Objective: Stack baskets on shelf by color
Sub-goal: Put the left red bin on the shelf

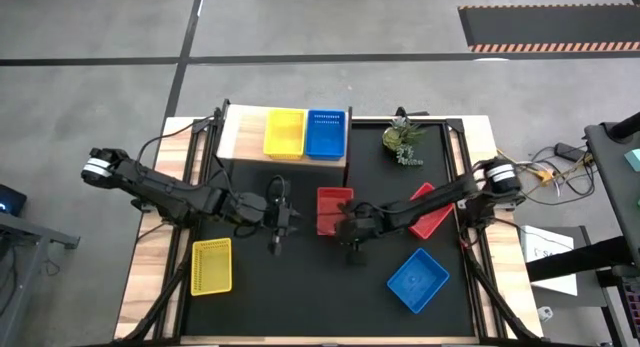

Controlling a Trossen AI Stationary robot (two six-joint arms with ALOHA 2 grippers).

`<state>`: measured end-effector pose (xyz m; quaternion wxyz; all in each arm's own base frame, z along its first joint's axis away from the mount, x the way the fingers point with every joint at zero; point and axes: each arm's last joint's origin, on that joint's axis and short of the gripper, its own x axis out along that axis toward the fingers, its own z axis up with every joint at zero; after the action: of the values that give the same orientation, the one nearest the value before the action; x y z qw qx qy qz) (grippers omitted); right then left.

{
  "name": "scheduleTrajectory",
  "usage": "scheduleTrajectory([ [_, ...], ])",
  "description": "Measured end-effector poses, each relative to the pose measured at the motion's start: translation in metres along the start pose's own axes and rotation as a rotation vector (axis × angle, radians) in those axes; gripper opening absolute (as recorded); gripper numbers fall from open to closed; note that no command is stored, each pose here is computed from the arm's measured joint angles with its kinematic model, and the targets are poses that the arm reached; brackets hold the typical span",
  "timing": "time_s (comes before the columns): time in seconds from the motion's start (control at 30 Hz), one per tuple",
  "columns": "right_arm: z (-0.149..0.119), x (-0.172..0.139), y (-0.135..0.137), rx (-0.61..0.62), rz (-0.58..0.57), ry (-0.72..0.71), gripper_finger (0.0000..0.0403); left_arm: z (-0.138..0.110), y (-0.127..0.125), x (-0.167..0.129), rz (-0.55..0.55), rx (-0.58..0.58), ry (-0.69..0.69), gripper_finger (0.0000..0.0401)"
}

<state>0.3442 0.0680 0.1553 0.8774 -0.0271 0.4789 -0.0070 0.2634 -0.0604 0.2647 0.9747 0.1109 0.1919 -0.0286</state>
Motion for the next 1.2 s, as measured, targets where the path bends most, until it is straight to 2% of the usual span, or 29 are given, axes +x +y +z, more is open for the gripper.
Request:
scheduleTrajectory([
  [0.23,0.029,0.024,0.009,-0.091,-0.016,0.063,0.0013,-0.002,-0.004,0.0,-0.015,-0.02,0.005,0.0061],
  [0.4,0.043,0.029,0.011,-0.137,-0.01,0.047,0.0026,-0.01,-0.006,0.0,-0.024,-0.087,0.048,0.0061],
  [0.73,0.05,0.024,0.011,-0.141,-0.006,0.025,0.0142,-0.026,-0.01,0.001,-0.052,-0.178,0.099,0.0061],
  [0.93,0.049,0.01,0.009,-0.145,-0.01,0.05,0.0189,-0.023,-0.011,0.001,-0.077,-0.215,0.09,0.0066],
  [1.2,0.04,-0.023,0.003,-0.157,-0.01,0.073,0.0191,-0.025,-0.012,0.001,-0.074,-0.352,0.103,0.0092],
])
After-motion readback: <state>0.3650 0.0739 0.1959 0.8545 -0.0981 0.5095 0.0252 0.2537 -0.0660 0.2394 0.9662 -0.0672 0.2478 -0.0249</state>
